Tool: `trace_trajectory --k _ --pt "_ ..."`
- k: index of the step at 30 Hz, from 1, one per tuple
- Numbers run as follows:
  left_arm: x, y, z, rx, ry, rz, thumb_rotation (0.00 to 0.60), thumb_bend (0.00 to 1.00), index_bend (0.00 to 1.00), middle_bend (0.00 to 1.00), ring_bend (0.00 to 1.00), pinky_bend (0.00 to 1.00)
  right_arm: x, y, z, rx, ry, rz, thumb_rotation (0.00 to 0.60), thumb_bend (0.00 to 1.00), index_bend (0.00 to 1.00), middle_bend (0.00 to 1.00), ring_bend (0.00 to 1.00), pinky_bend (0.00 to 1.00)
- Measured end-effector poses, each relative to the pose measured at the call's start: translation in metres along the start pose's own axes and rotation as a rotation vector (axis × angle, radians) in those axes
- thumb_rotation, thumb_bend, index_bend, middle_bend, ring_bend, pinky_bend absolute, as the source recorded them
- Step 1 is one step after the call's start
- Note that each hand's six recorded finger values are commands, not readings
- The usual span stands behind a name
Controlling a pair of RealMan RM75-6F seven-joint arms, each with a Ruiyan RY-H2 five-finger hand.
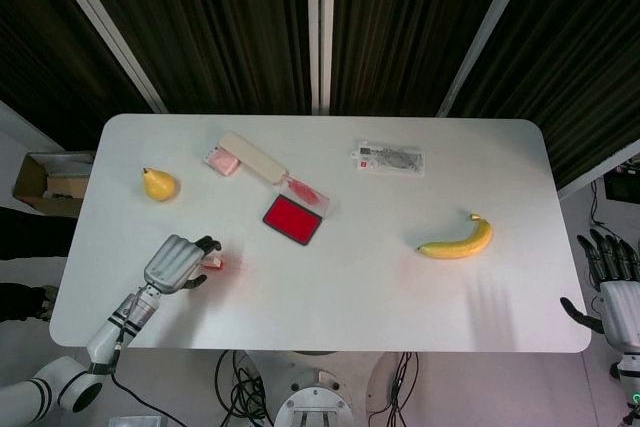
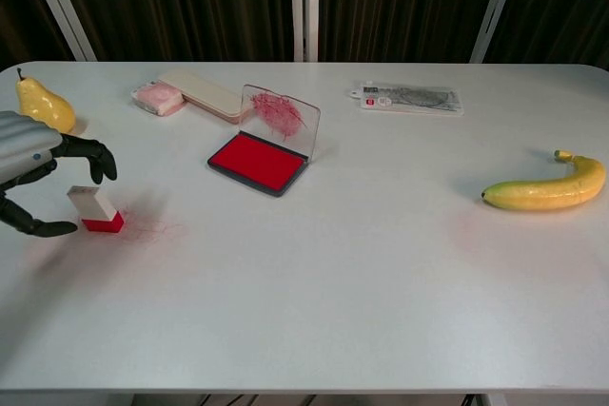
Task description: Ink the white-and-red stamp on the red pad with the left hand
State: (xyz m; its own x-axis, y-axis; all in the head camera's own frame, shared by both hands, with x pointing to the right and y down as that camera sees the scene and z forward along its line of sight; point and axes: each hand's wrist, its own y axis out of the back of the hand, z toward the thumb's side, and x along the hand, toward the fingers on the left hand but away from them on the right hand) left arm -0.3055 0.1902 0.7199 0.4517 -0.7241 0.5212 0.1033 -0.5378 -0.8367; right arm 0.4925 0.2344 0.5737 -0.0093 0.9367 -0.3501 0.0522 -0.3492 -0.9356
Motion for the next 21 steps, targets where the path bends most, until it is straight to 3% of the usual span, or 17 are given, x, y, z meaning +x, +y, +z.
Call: trace_trajectory --k 9,21 --pt "0.0034 -0.0073 -0.0029 0.027 0.024 0.011 0.600 0.26 0.42 0.45 0.94 1.00 -0.0012 0.0001 -0.0009 -0.001 0.000 0.000 0.600 0.09 0.00 0.00 0.00 0.00" --pt "0.0089 -0.0107 -0.0001 -0.007 0.019 0.001 0.600 0.34 0.46 0.49 0.95 1.00 -0.0012 0.0000 -0.0039 -0.003 -0.006 0.001 0.600 0.09 0.00 0.00 0.00 0.00"
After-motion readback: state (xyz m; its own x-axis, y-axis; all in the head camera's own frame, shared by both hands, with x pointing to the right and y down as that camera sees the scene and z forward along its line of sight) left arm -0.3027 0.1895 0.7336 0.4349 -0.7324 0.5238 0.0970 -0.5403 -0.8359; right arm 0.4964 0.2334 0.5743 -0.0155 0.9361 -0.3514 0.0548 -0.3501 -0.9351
